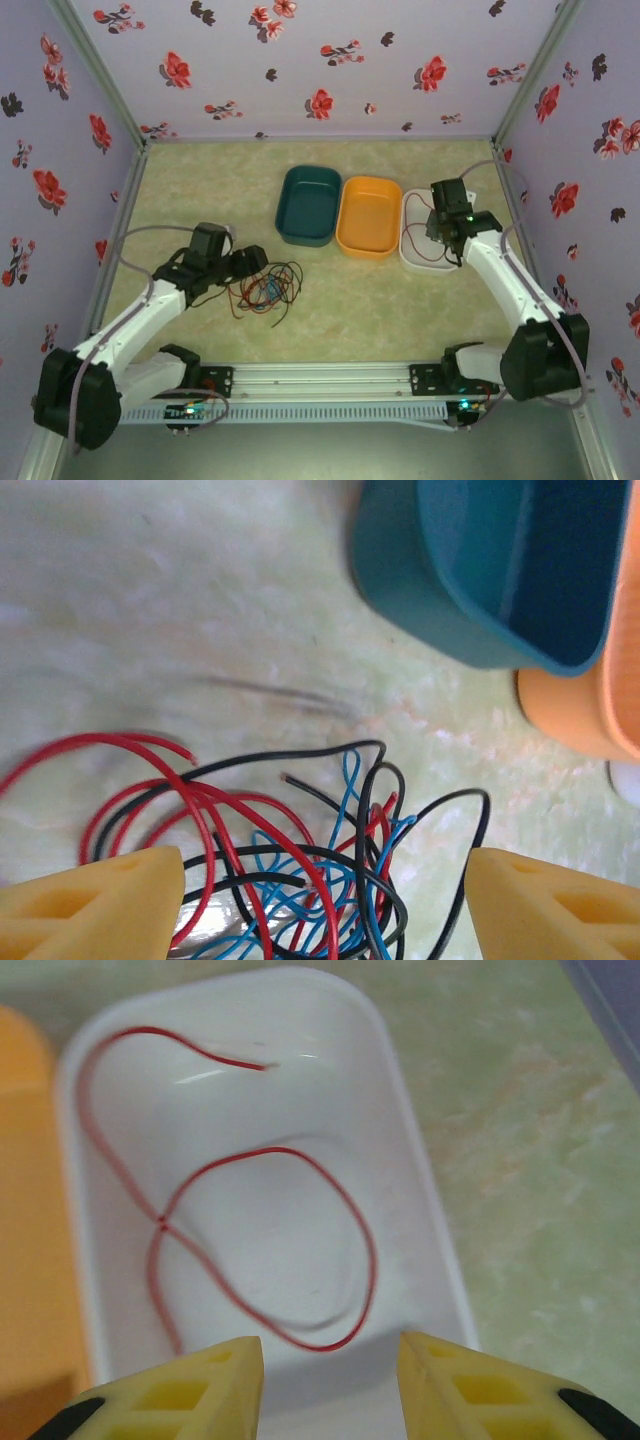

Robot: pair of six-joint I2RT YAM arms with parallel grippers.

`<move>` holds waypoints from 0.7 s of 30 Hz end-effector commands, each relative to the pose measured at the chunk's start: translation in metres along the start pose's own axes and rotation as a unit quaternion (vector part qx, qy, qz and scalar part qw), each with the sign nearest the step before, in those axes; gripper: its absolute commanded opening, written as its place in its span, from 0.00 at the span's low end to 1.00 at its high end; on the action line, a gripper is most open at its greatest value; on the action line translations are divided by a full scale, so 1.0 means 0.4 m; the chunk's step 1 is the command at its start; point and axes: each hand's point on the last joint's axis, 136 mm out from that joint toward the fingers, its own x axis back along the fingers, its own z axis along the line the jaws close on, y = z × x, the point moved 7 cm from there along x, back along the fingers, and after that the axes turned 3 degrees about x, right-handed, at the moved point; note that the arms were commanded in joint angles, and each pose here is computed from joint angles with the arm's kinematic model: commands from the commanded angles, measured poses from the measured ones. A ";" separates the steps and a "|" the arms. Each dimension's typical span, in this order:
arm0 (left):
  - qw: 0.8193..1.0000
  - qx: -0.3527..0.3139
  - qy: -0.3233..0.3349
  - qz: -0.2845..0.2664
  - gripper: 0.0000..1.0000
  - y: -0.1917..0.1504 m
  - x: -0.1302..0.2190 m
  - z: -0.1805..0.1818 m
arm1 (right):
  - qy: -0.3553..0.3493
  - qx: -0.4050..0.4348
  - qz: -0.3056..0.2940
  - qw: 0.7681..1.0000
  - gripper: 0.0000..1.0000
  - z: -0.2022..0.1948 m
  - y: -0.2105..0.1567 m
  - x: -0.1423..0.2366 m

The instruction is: Untangle the cables

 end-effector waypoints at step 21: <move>0.992 0.090 0.088 0.024 0.55 -0.030 -0.044 0.192 | 0.308 0.270 0.028 0.912 0.46 0.707 -0.201 0.190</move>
